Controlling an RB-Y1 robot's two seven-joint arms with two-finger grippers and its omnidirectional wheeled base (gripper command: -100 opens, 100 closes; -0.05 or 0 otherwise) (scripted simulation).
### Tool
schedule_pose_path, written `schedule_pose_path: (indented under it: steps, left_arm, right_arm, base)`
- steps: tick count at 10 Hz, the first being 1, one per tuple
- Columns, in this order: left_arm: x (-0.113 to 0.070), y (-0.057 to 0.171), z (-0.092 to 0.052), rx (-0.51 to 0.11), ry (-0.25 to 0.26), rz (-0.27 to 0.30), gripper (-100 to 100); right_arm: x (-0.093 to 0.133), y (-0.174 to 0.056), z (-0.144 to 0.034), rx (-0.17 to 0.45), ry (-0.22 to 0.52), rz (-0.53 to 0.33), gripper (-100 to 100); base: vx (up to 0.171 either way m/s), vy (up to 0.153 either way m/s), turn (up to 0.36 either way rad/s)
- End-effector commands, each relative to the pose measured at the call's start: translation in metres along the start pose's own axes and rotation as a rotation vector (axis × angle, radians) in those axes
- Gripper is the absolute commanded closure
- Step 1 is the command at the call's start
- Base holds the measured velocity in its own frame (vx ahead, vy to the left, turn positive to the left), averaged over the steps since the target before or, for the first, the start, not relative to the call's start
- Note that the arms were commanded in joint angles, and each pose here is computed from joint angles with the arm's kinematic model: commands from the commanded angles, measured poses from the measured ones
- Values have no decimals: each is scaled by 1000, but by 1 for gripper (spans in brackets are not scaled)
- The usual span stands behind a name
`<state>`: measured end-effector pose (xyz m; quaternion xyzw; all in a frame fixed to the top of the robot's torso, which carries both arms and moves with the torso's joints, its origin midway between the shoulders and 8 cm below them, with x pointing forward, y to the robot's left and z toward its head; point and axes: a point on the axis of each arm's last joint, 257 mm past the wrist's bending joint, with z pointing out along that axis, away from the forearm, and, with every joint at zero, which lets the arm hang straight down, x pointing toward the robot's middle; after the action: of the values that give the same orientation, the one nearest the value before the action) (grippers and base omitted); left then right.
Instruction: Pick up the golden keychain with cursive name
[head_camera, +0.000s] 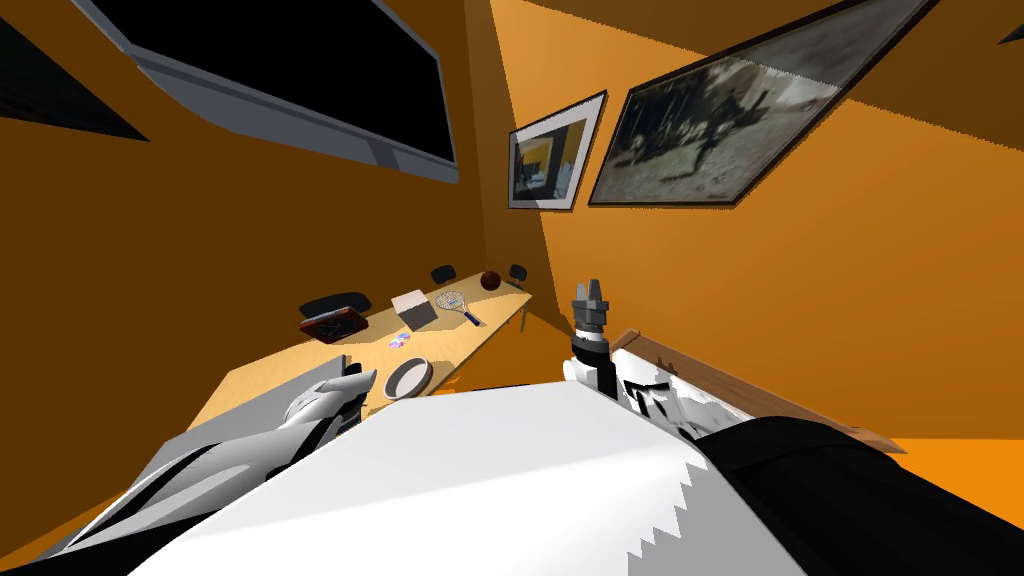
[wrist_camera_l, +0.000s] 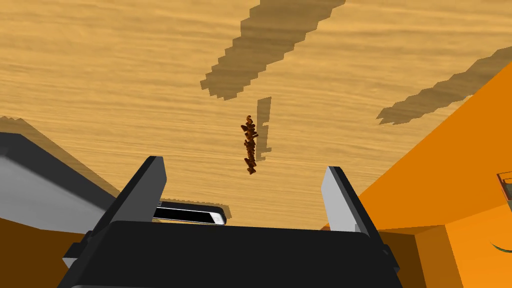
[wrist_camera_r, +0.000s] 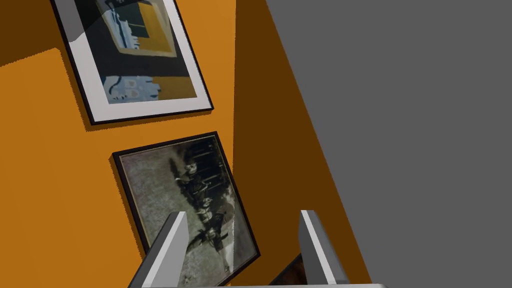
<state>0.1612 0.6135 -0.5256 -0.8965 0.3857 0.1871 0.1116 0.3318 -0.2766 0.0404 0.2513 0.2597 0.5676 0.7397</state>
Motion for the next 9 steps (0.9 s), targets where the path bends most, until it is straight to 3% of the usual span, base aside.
schedule_pose_path:
  steps: [1,2,3,4,5,7,9]
  left_arm:
    - [0,-3,0,5,2,0,-100]
    - [-6,8,6,-21,-10,-4,-100]
    - [-3,3,3,-12,-6,-3,-100]
    - [-3,3,4,-12,-6,-3,0]
    - [-8,7,10,-2,-7,14,-100]
    - [-14,15,17,-2,-12,29,-100]
    - [-12,12,15,7,-7,31,-100]
  right_arm:
    - [0,0,0,0,0,0,0]
    - [0,0,0,0,0,0,0]
    - [0,0,0,0,0,0,0]
    - [0,0,0,0,0,0,0]
    - [0,0,0,0,0,0,0]
    - [0,0,0,0,0,0,0]
    - [0,0,0,0,0,0,0]
  base:
    - [15,23,15]
    - [4,7,11]
    - [0,0,0]
    - [0,0,0]
    - [63,-6,111]
    - [102,13,110]
    - [67,-7,32]
